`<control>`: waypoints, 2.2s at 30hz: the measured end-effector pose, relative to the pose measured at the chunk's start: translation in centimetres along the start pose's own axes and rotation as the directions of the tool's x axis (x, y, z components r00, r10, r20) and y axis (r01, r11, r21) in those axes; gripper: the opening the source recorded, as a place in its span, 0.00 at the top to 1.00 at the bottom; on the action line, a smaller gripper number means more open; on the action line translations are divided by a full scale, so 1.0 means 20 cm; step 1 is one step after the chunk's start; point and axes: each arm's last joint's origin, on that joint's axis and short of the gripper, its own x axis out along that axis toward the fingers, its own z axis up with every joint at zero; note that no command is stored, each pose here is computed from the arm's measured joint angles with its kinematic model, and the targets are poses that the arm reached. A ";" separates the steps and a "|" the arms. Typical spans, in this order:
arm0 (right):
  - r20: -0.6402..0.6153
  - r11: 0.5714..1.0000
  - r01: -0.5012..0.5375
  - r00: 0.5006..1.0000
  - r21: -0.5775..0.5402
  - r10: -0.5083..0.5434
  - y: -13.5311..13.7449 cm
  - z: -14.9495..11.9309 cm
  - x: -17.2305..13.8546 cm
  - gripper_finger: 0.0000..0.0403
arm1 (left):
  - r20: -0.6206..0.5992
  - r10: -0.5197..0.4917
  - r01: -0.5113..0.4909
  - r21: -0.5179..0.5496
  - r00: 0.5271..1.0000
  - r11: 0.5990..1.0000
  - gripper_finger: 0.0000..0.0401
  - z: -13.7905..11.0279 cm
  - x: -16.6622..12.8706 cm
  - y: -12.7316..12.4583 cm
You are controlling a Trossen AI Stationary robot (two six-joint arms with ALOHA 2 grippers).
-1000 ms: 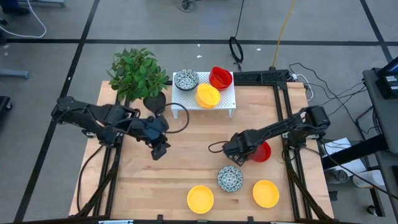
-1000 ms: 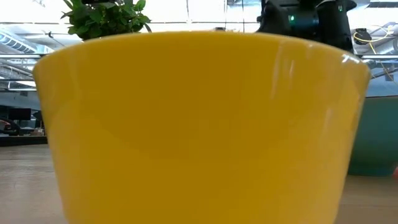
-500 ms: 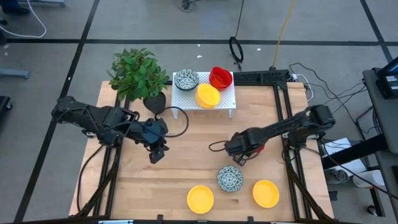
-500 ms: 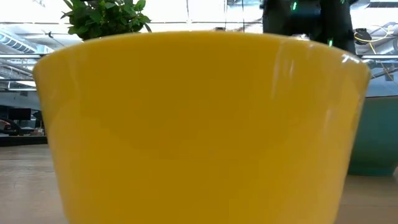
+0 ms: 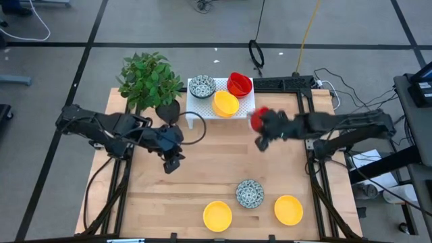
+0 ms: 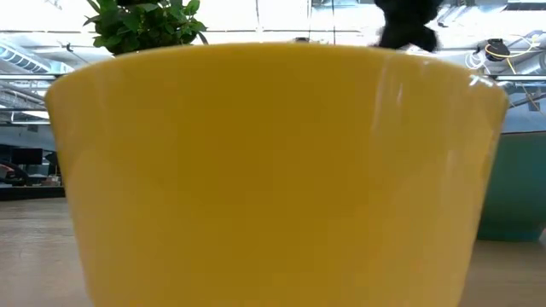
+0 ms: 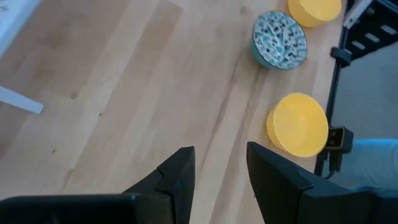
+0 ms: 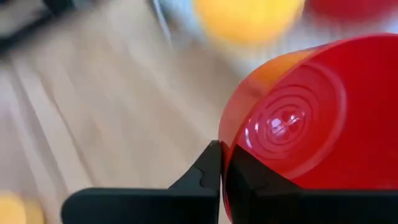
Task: Pick & Place Mini bowls
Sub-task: Stack the red bowl on top of the red bowl on the shelf
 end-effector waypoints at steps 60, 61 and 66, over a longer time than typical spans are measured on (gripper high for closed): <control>0.229 0.999 0.039 0.973 -0.036 -0.030 -0.47 0.63 0.51 0.98 | 0.056 0.104 -0.089 -0.228 0.993 0.970 0.63 0.13 0.00 0.21; 0.230 0.999 0.039 0.973 -0.037 -0.029 -0.47 0.63 0.51 0.97 | 0.056 0.104 -0.089 -0.228 0.993 0.970 0.63 0.13 0.00 0.21; 0.232 0.998 0.040 0.972 -0.040 -0.029 -0.47 0.63 0.51 0.93 | 0.056 0.104 -0.089 -0.228 0.993 0.970 0.63 0.13 0.00 0.21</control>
